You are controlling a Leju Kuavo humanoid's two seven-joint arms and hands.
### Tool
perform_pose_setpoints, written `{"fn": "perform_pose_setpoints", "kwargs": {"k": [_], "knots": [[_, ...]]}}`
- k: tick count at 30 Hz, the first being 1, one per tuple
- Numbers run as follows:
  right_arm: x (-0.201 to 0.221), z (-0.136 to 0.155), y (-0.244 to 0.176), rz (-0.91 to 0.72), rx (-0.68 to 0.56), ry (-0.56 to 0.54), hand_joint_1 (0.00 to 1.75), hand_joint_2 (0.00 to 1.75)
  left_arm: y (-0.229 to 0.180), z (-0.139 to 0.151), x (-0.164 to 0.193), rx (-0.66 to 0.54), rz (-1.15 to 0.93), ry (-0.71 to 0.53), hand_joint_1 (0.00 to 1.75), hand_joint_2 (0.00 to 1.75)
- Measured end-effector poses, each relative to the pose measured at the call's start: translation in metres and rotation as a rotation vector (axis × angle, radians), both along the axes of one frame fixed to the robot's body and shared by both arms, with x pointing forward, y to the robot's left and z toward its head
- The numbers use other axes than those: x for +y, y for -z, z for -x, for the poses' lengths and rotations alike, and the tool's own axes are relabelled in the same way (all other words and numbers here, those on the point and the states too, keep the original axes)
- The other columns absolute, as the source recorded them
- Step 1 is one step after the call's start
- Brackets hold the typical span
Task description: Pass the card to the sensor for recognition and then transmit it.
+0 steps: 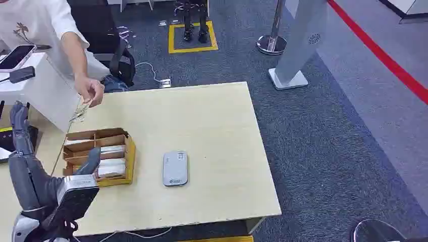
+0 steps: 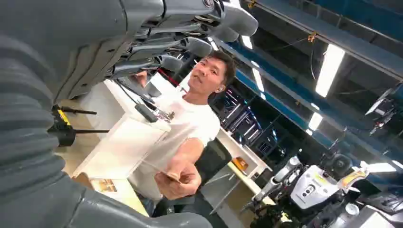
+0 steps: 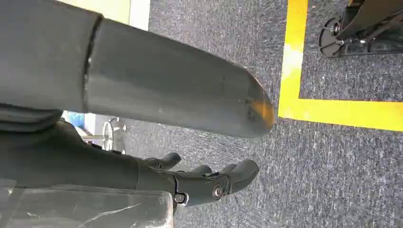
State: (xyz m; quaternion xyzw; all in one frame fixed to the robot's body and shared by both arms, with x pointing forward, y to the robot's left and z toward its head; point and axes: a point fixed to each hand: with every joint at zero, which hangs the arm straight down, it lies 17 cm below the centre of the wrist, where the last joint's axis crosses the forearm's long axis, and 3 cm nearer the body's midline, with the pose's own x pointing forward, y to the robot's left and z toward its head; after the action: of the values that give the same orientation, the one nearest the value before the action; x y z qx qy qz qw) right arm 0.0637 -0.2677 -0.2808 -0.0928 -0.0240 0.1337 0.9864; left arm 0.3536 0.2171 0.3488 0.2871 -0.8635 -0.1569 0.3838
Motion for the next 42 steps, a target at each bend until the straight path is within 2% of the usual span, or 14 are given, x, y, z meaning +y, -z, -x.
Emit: {"fn": "perform_pose_setpoints", "kwargs": {"k": [3,7,11,18,21,23,28,41,42], "knots": [[0.000,0.000,0.000,0.000,0.000,-0.003,0.00,0.00,0.000,0.000,0.000,-0.001,-0.016,-0.011,0.00,1.75],[0.000,-0.001,0.000,0.001,-0.001,-0.013,0.00,0.00,0.005,-0.010,0.007,0.022,-0.141,-0.128,0.00,1.75],[0.000,-0.001,0.000,0.002,0.001,-0.028,0.00,0.00,0.014,-0.034,0.034,0.080,-0.416,-0.391,0.00,1.75],[0.000,-0.002,0.000,0.003,0.000,-0.043,0.00,0.00,0.024,-0.056,0.063,0.126,-0.634,-0.555,0.00,1.75],[0.000,-0.004,0.000,0.004,-0.003,-0.051,0.00,0.00,0.027,-0.070,0.104,0.218,-0.697,-0.740,0.00,1.75],[0.000,-0.004,0.000,0.005,-0.003,-0.054,0.00,0.00,0.025,-0.079,0.112,0.226,-0.755,-0.796,0.00,1.75],[0.000,-0.006,-0.001,0.006,-0.006,-0.055,0.00,0.00,0.035,-0.095,0.103,0.219,-0.878,-0.767,0.00,1.75],[0.000,-0.007,-0.001,0.005,-0.006,-0.047,0.00,0.00,0.052,-0.111,0.092,0.232,-0.952,-0.727,0.00,1.75],[0.000,-0.007,-0.001,0.005,-0.006,-0.046,0.00,0.00,0.054,-0.112,0.091,0.232,-0.956,-0.721,1.75,1.75]]}}
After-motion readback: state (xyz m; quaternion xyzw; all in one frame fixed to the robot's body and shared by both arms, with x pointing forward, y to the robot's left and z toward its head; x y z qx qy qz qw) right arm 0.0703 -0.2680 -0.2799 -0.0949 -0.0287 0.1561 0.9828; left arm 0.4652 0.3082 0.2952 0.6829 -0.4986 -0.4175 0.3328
